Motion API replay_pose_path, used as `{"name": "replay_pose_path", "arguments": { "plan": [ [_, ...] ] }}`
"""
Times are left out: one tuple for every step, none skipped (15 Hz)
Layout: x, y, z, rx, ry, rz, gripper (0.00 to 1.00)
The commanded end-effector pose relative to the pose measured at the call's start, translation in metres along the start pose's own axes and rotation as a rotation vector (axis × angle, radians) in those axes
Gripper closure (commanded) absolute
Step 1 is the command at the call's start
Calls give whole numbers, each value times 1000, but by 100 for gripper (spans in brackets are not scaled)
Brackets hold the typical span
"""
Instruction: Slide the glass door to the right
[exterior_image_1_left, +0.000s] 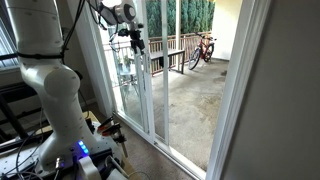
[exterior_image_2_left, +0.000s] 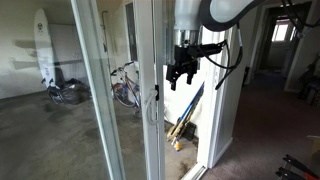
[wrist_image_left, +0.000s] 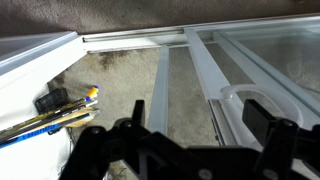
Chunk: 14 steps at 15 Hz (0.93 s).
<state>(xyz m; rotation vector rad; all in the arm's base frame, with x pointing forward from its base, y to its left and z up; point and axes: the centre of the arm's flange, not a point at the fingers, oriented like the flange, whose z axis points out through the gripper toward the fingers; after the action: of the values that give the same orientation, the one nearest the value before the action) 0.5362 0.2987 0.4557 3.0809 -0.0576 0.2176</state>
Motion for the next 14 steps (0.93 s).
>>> {"name": "replay_pose_path", "arguments": {
  "plan": [
    [21, -15, 9, 26, 72, 11, 0],
    [27, -17, 13, 38, 94, 12, 0],
    [31, -19, 17, 49, 110, 12, 0],
    [35, -20, 21, 60, 126, 15, 0],
    [38, -21, 24, 67, 139, 15, 0],
    [40, -22, 28, 77, 147, 14, 0],
    [42, -24, 30, 84, 149, 11, 0],
    [42, -27, 33, 88, 145, 3, 0],
    [41, -29, 35, 91, 137, -9, 0],
    [38, -32, 35, 93, 132, -22, 0],
    [36, -34, 35, 97, 133, -28, 0],
    [32, -37, 32, 108, 141, -38, 0],
    [29, -39, 31, 112, 144, -45, 0],
    [26, -42, 28, 118, 157, -49, 0]
  ]
}}
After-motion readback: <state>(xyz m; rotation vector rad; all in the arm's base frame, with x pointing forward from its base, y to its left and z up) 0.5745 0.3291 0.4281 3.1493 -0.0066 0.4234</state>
